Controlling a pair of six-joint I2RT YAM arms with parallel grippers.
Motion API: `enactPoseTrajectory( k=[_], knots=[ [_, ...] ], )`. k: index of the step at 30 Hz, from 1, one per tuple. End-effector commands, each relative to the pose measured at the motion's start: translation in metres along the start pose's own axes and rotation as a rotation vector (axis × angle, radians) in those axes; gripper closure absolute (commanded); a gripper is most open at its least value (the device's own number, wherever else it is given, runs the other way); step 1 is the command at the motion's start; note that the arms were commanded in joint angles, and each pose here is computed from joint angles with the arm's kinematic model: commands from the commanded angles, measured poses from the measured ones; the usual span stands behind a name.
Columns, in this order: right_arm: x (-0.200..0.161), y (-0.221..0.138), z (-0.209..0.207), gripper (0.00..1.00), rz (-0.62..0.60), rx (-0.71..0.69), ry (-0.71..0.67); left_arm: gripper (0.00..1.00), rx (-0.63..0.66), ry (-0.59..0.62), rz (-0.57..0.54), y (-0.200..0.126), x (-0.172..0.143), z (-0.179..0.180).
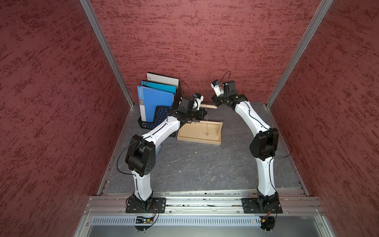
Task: Hang the necklace on the jewelry display stand
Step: Hang the necklace on the stand.
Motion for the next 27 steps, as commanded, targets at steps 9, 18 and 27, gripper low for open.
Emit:
enactPoseTrajectory(
  k=[9,18,27],
  knots=[
    [0.019,-0.037,-0.005,0.78,-0.046,-0.048,0.006,0.79,-0.005,0.036,-0.048,-0.015,0.019,-0.009],
    [0.030,-0.061,-0.010,0.78,-0.110,-0.093,0.048,0.70,0.024,0.052,-0.048,-0.022,0.018,-0.006],
    [0.036,-0.084,-0.011,0.78,-0.142,-0.121,0.081,0.65,0.050,0.047,-0.040,-0.025,0.010,0.003]
  ],
)
Point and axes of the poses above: each gripper's point midway between its finger pads, its own y axis out along the fingers, its own z axis along the line the jaws close on, x = y × z, the point moved 2 cm from there along -y, back along the fingers, and after that the axes turned 7 degrees about -y, right-handed, at the moved point
